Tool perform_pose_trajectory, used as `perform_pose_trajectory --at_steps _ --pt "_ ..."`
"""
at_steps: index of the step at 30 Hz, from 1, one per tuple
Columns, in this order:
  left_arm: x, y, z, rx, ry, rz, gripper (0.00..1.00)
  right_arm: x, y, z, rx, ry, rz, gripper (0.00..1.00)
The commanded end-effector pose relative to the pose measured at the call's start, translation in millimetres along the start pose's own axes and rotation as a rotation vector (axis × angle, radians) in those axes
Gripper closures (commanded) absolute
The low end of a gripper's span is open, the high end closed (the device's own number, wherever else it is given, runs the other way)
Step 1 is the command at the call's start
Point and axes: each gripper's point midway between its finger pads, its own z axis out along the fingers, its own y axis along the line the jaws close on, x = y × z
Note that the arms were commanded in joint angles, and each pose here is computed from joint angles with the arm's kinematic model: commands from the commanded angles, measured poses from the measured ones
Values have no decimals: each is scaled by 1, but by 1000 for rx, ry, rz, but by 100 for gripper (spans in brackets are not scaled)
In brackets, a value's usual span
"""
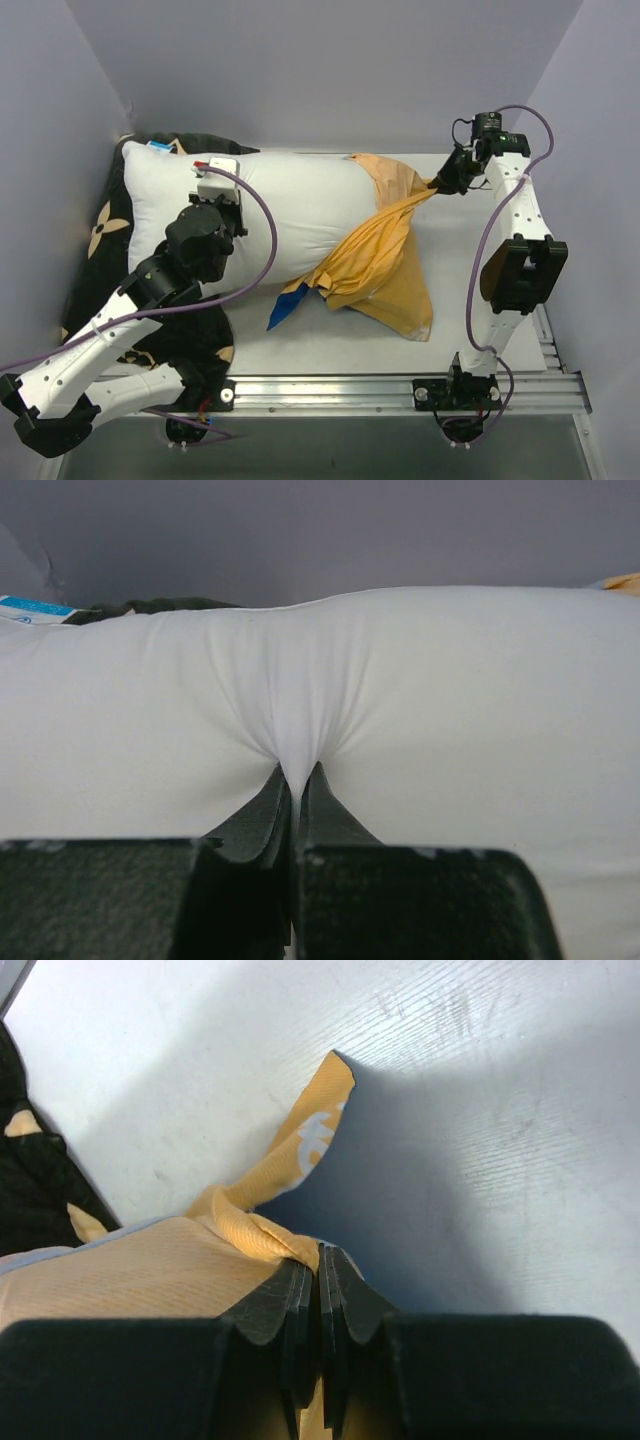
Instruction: Remove the pillowcase from the pillow
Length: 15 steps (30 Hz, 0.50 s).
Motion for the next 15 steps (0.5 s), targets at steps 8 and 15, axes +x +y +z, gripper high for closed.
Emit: perform_pose_trajectory --at_steps 8,15 --pt "-48 24 15 -176 -69 -64 100 -29 -1 -22 92 -245 -180 50" --pt "-13 -5 49 -178 21 -27 100 19 40 -50 25 -279 -321 20"
